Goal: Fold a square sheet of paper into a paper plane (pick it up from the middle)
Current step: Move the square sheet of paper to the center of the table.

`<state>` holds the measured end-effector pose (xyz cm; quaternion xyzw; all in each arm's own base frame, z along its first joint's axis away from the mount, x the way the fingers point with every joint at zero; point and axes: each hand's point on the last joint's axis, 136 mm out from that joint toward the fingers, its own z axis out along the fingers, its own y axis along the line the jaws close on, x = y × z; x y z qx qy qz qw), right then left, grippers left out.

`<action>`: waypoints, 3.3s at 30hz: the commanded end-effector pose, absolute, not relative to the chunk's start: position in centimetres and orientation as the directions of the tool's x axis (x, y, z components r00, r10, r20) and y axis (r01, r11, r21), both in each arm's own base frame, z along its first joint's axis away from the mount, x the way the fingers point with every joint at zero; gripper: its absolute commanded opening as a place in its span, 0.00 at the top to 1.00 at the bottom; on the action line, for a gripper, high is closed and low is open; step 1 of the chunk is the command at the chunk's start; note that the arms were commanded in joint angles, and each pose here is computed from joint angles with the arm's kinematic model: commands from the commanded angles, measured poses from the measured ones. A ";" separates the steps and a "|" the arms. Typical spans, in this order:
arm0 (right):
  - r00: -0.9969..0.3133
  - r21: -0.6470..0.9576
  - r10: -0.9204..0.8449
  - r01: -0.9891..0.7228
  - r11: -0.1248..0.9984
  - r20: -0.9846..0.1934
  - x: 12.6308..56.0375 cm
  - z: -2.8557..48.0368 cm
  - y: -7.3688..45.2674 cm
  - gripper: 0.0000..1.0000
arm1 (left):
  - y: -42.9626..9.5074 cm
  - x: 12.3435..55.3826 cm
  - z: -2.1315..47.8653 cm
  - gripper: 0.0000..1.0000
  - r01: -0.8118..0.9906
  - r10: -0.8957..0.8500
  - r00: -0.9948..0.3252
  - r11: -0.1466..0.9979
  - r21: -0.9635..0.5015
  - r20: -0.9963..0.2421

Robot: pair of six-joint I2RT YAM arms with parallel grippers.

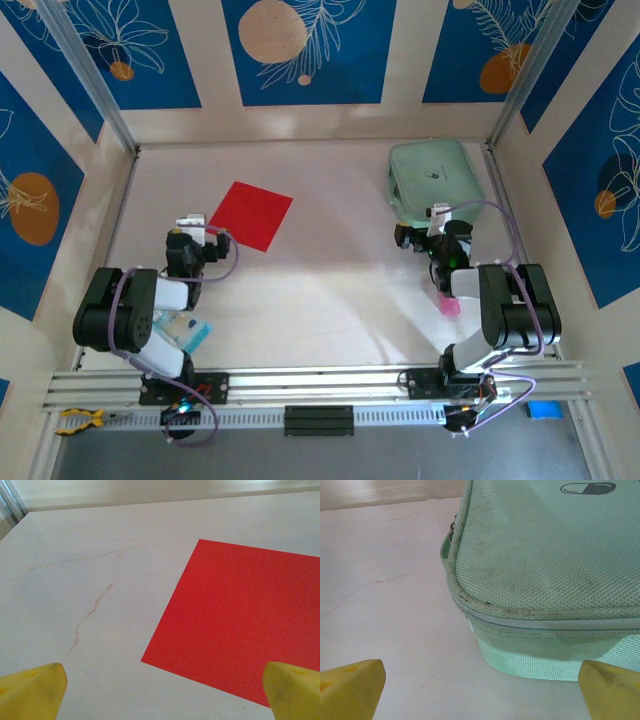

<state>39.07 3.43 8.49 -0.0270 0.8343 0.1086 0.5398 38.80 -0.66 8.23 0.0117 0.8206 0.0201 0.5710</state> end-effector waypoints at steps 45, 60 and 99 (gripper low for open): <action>-0.480 0.194 0.103 -0.145 0.970 -0.872 38.7 12.6 3.9 0.01 | -0.6 37.9 12.5 0.00 -0.011 0.029 -0.291 0.999 0.034 -0.956; -0.643 0.777 0.564 -0.077 0.625 -0.518 33.6 21.5 8.6 0.01 | -5.5 41.0 16.7 0.00 0.024 -0.397 -0.499 0.882 -0.470 -0.770; -0.870 0.691 0.284 -0.087 0.717 -0.404 30.0 17.4 15.4 0.05 | -13.1 47.6 3.9 0.01 -0.042 -0.224 -0.928 0.857 -0.514 -0.298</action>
